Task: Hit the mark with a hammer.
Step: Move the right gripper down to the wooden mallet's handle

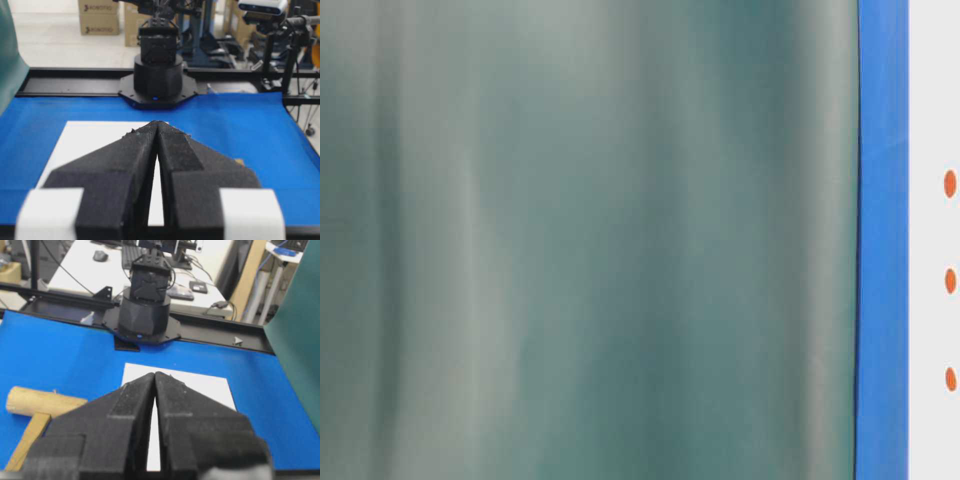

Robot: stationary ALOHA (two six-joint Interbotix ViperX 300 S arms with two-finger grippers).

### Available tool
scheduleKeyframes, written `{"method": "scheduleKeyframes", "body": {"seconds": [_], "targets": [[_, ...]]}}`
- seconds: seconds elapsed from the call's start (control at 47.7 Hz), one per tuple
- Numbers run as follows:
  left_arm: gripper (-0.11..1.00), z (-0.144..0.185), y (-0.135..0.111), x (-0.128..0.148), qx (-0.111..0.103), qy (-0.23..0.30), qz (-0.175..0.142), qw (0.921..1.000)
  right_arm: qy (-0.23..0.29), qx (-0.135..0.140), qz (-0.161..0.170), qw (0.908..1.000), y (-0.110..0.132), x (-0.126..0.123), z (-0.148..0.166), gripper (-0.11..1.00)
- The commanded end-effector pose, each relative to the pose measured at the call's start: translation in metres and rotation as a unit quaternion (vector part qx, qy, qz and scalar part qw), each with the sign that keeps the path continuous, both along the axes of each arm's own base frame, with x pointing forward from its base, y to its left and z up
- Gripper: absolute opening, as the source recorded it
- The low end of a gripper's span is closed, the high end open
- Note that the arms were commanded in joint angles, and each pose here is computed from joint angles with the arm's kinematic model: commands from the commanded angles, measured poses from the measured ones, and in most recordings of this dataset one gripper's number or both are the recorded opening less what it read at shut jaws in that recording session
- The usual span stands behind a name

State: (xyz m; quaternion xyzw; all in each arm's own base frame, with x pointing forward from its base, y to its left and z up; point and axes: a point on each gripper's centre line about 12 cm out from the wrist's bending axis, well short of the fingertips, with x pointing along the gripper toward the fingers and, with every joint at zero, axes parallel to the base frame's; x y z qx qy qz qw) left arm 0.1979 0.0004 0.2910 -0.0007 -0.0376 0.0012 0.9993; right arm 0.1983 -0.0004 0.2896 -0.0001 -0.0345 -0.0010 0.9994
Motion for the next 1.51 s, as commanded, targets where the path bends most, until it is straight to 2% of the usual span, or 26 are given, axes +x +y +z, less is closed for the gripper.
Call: {"method": "scheduleKeyframes", "body": {"seconds": [0.0, 0.105, 0.21, 0.336, 0.503, 0.587, 0.692, 0.776, 0.965, 1.027, 1.237, 1.489], "targets": [[0.00, 0.007, -0.001, 0.002, -0.018, -0.008, -0.003, 0.9998, -0.012, 0.008, -0.001, 0.9999, -0.001, 0.004, 0.011, 0.00], [0.00, 0.006, -0.001, 0.002, -0.024, -0.004, -0.003, 0.9997, 0.004, 0.033, -0.001, 0.9994, -0.001, 0.010, 0.013, -0.05], [0.00, 0.004, -0.001, 0.002, -0.024, 0.003, -0.003, 0.9997, 0.022, 0.058, 0.007, 0.9980, 0.003, 0.016, 0.012, -0.05], [0.00, 0.003, -0.001, 0.002, -0.024, 0.005, -0.003, 0.9997, 0.042, 0.083, 0.027, 0.9952, 0.012, 0.027, 0.007, -0.05], [0.00, 0.002, -0.001, 0.002, -0.024, 0.007, -0.003, 0.9997, 0.061, 0.102, 0.059, 0.9911, 0.030, 0.044, 0.005, -0.03], [0.00, 0.002, -0.001, 0.002, -0.024, 0.007, -0.002, 0.9997, 0.076, 0.109, 0.078, 0.9881, 0.042, 0.055, 0.000, 0.03], [0.00, 0.000, -0.001, 0.002, -0.025, 0.009, -0.003, 0.9996, 0.090, 0.119, 0.094, 0.9843, 0.056, 0.070, -0.007, 0.16], [0.00, 0.000, -0.001, 0.002, -0.024, 0.009, -0.003, 0.9997, 0.108, 0.131, 0.099, 0.9805, 0.066, 0.084, -0.015, 0.32], [0.00, -0.002, -0.001, 0.001, -0.024, 0.012, -0.003, 0.9996, 0.147, 0.141, 0.101, 0.9738, 0.080, 0.111, -0.031, 0.76], [0.00, -0.003, -0.001, 0.001, -0.024, 0.013, -0.003, 0.9996, 0.161, 0.145, 0.098, 0.9713, 0.084, 0.120, -0.036, 0.84], [0.00, -0.003, -0.001, 0.001, -0.024, 0.013, -0.003, 0.9996, 0.194, 0.145, 0.092, 0.9658, 0.091, 0.143, -0.054, 0.86], [0.00, -0.005, -0.001, 0.001, -0.025, 0.015, -0.003, 0.9996, 0.254, 0.154, 0.072, 0.9520, 0.102, 0.178, -0.101, 0.86]]}}
